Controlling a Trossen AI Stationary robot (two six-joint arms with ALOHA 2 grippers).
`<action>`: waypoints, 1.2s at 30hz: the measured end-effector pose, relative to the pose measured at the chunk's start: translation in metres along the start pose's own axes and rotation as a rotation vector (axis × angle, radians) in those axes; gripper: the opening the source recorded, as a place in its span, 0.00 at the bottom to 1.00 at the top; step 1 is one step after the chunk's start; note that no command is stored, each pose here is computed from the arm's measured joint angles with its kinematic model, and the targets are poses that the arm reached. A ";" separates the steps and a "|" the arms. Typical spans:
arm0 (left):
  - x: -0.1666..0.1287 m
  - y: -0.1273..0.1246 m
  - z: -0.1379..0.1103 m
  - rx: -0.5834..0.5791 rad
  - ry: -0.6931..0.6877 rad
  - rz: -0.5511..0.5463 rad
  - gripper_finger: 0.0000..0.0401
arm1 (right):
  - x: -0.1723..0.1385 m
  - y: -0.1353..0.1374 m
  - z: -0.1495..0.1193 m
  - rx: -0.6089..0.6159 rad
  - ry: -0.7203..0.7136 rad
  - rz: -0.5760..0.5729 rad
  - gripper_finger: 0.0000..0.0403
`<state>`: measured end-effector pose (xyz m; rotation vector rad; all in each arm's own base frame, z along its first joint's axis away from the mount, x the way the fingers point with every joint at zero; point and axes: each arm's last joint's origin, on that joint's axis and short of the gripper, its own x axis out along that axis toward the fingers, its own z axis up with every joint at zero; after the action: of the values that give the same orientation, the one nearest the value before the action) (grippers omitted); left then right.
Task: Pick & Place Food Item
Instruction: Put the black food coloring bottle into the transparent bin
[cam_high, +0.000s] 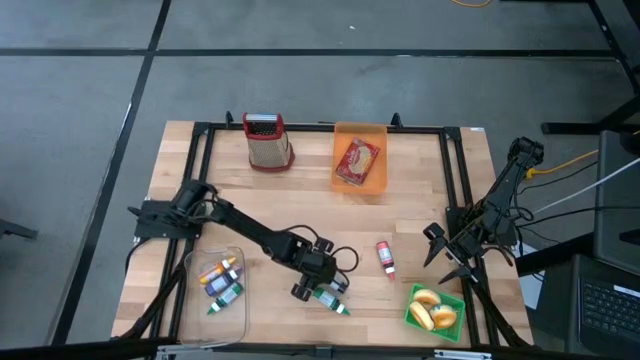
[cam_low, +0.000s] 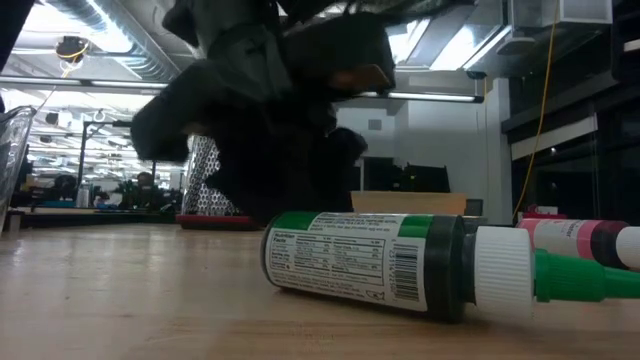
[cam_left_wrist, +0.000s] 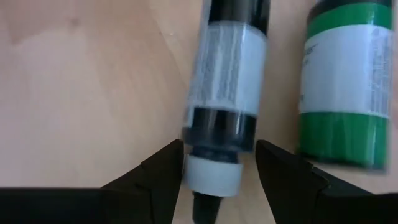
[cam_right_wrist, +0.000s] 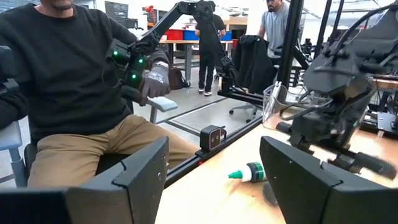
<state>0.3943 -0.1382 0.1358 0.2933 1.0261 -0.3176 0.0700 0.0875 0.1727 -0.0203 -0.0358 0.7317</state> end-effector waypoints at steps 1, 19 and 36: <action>0.003 0.000 -0.001 -0.004 0.004 -0.008 0.49 | 0.000 0.000 0.000 0.000 0.000 0.000 0.63; 0.002 0.001 0.006 -0.042 0.042 -0.010 0.27 | 0.000 0.000 0.000 0.004 -0.001 -0.004 0.63; -0.154 -0.044 0.011 -0.210 0.089 0.052 0.27 | 0.000 0.000 -0.001 0.031 0.007 0.000 0.63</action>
<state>0.3116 -0.1646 0.2705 0.1447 1.1274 -0.1494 0.0701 0.0875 0.1721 0.0065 -0.0173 0.7320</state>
